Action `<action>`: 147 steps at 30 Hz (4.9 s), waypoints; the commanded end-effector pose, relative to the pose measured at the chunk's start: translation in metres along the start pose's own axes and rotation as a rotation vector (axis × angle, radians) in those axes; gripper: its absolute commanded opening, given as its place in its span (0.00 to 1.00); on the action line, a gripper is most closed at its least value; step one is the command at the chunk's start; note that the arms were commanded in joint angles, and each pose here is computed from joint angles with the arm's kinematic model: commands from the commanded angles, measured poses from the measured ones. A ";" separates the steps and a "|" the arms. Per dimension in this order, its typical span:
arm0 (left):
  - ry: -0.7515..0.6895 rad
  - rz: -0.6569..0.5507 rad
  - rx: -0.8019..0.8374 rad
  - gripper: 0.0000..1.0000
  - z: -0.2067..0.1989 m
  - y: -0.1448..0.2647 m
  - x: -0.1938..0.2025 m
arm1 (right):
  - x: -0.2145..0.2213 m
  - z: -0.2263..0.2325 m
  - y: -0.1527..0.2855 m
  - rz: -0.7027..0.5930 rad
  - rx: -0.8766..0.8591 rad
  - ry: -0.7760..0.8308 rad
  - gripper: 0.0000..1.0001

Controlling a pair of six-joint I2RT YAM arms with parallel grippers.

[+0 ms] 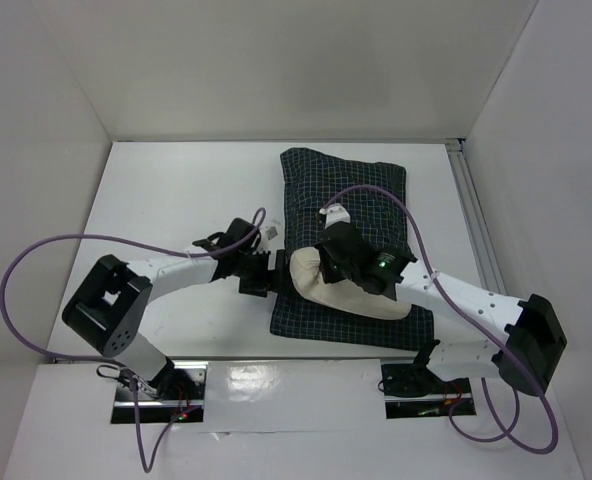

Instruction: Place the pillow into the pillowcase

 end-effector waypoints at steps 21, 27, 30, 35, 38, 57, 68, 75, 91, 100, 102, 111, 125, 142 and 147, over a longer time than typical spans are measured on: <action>0.089 -0.014 0.402 0.00 -0.028 0.012 0.074 | -0.023 -0.007 -0.032 0.009 0.103 0.053 0.00; 0.063 -0.068 0.434 0.00 -0.033 0.047 0.099 | -0.055 -0.039 -0.062 -0.009 0.150 0.057 0.00; 0.046 -0.093 0.437 0.00 -0.040 0.065 0.101 | -0.069 -0.039 -0.062 -0.045 0.128 0.052 0.00; 0.010 -0.113 0.439 0.00 -0.053 0.091 0.107 | -0.115 -0.019 -0.068 -0.151 0.021 0.058 0.00; 0.007 -0.152 0.433 0.00 -0.060 0.112 0.113 | -0.151 0.018 -0.072 -0.219 -0.065 0.133 0.00; -0.037 -0.291 0.256 0.95 -0.072 0.130 0.091 | -0.087 0.032 -0.133 0.022 -0.352 0.255 0.78; -0.187 -0.496 -0.195 0.97 -0.136 0.138 -0.040 | -0.075 -0.074 -0.048 -0.086 0.129 -0.278 0.88; -0.162 -0.447 -0.578 0.98 -0.147 0.052 -0.112 | -0.012 -0.111 -0.022 -0.084 0.217 -0.518 0.85; -0.186 -0.238 -0.829 0.87 -0.089 -0.082 -0.111 | 0.012 -0.123 -0.016 -0.049 0.268 -0.581 1.00; -0.093 -0.246 -0.231 0.00 -0.131 0.079 -0.134 | -0.023 -0.090 -0.016 -0.178 -0.074 -0.474 0.91; -0.076 -0.278 -0.095 0.00 -0.127 0.109 -0.142 | -0.042 -0.071 -0.020 -0.222 -0.143 -0.464 0.91; -0.030 -0.345 0.123 0.00 -0.107 0.171 -0.156 | -0.112 0.006 -0.052 -0.299 -0.328 -0.412 0.90; 0.012 -0.376 0.322 0.00 -0.089 0.207 -0.156 | -0.139 0.053 -0.132 -0.310 -0.425 -0.412 0.72; 0.072 -0.361 0.388 0.00 -0.073 0.221 -0.148 | -0.140 0.054 -0.222 -0.328 -0.141 -0.526 0.26; 0.109 -0.381 0.381 0.00 -0.064 0.218 -0.150 | -0.126 0.035 -0.205 -0.308 -0.125 -0.525 0.00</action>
Point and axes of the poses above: each gripper's point midway between its finger pads, its own y axis back along the fingers, its own z axis along the line the jaws close on, x = y × z, the point moved 9 cm from there along y, back along the fingers, and after that the axes turned 5 degrees about y, right-handed, at the moved point
